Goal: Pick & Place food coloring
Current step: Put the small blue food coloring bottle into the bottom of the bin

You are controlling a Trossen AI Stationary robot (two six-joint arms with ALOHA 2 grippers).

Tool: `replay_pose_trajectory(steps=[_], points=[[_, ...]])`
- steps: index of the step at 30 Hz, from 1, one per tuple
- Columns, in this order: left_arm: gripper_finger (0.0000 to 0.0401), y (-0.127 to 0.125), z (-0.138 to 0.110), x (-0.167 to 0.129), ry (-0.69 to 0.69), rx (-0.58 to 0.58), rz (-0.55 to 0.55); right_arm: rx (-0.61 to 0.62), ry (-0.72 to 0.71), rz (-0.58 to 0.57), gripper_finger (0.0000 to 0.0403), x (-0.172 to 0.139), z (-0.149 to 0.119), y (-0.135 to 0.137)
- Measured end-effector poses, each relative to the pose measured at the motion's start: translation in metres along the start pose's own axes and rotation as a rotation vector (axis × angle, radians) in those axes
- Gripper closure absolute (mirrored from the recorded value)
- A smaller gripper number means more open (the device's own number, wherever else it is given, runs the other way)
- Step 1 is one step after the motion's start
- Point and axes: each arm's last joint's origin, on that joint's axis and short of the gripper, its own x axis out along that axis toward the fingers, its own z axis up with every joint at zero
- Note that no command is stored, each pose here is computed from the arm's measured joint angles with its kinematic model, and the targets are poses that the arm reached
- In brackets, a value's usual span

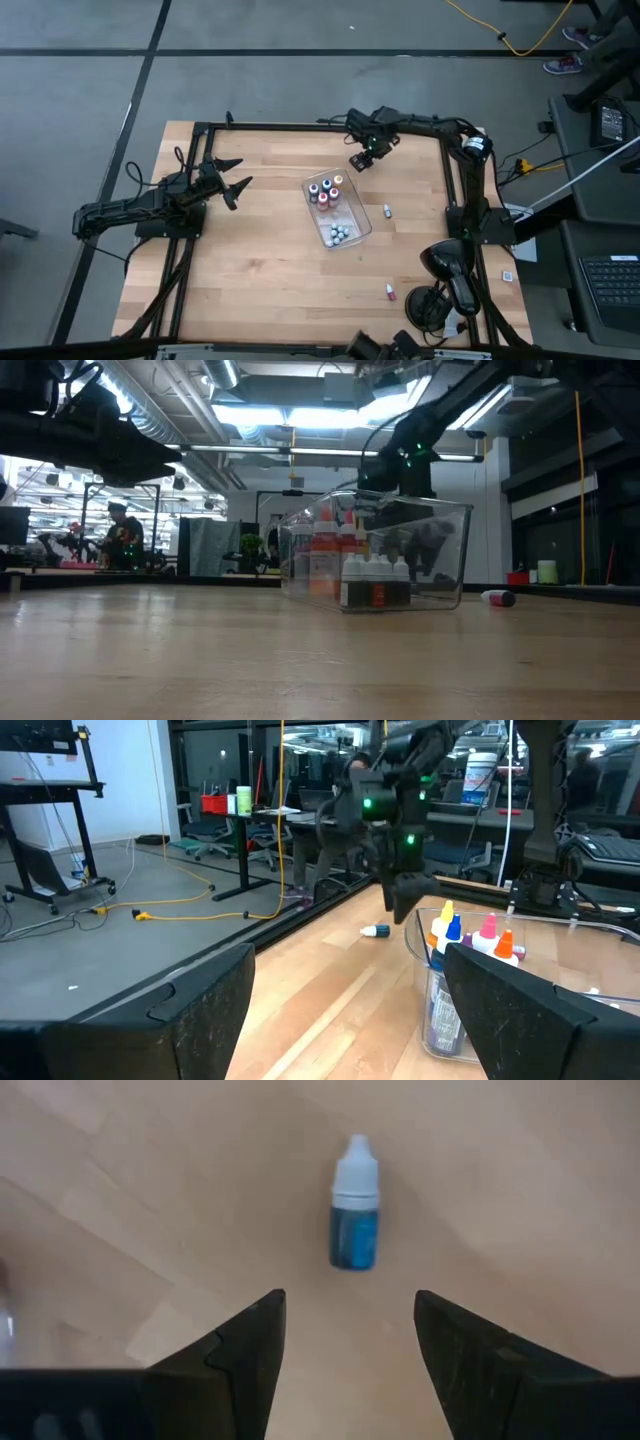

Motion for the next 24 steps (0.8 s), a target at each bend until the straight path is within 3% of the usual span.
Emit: replay_pose_trajectory(steps=[13,24], points=[[0.0081,0.0,0.0,0.0,0.0,0.0,0.0,-0.081,-0.08,0.03,0.018,0.021,0.003,-0.007],[0.0081,0.0,0.0,0.0,0.0,0.0,0.0,-0.076,-0.049,0.041,0.0181,0.037,0.005,-0.007]])
